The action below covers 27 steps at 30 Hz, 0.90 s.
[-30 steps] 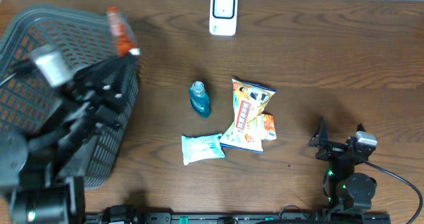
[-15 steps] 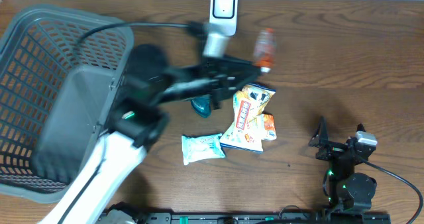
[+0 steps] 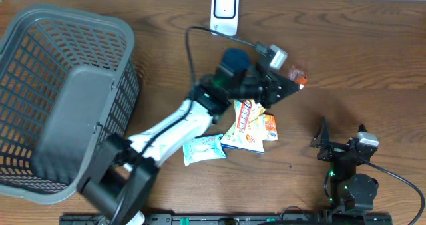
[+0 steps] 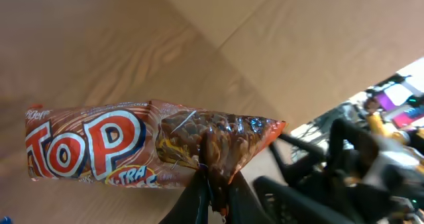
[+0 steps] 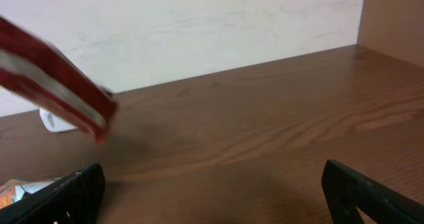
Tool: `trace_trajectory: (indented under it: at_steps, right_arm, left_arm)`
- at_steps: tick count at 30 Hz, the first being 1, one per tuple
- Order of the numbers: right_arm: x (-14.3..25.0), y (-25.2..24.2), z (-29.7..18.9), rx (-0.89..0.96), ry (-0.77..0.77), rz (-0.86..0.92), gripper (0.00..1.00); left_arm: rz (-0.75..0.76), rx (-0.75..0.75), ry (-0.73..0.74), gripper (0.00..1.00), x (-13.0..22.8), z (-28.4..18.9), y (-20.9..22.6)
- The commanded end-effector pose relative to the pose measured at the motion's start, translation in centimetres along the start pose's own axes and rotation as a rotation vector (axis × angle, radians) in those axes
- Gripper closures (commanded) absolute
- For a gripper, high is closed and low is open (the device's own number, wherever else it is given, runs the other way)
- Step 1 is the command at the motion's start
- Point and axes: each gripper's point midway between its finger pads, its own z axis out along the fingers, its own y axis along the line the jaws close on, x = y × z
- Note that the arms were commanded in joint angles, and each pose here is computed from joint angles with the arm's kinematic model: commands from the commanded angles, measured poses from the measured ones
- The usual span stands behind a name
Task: Scan the item barcode
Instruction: 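Lower the Top bar beside the snack bag and release it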
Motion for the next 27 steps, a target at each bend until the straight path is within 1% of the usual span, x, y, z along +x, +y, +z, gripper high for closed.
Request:
trace_trajectory:
  at_steps: [1,4,6,12,14,16,17,18,19,21,25,27]
  right_arm:
    - [0.0,0.1,0.0,-0.003,0.000,-0.007,0.01]
    - [0.0,0.1,0.0,-0.003,0.000,-0.007,0.01]
    - [0.0,0.1,0.0,-0.003,0.000,-0.007,0.01]
    - [0.0,0.1,0.0,-0.003,0.000,-0.007,0.01]
    - [0.0,0.1,0.0,-0.003,0.000,-0.007,0.01]
    - [0.0,0.1,0.0,-0.003,0.000,-0.007,0.01]
    - [0.0,0.1,0.0,-0.003,0.000,-0.007,0.01]
    - [0.0,0.1,0.0,-0.003,0.000,-0.007,0.01]
    - [0.0,0.1,0.0,-0.003,0.000,-0.007,0.01]
    - [0.0,0.1,0.0,-0.003,0.000,-0.007,0.01]
    - [0.0,0.1,0.0,-0.003,0.000,-0.007,0.01]
    - [0.0,0.1,0.0,-0.003,0.000,-0.007,0.01]
  left_arm:
    - [-0.002,-0.124,-0.018,0.93,0.7,1.2,1.6]
    - [-0.032,-0.235,0.006,0.92,2.2,1.5,3.0]
    - [-0.035,-0.279,0.018,0.89,3.0,1.7,3.4]
    - [-0.019,-0.478,0.043,0.90,4.8,1.2,5.8]
    - [-0.025,-0.524,0.056,0.90,5.3,0.8,6.5]
    - [-0.031,-0.532,0.074,0.89,5.8,0.7,6.7]
    - [-0.033,-0.532,0.079,0.85,5.9,0.6,6.7]
    - [-0.034,-0.532,0.080,0.83,5.9,0.6,6.7]
    - [-0.034,-0.532,0.080,0.77,5.9,0.6,6.7]
    - [-0.033,-0.530,0.077,0.74,5.8,0.7,6.7]
    - [-0.031,-0.528,0.072,0.73,5.7,0.7,6.6]
    - [-0.027,-0.526,0.066,0.70,5.5,0.7,6.5]
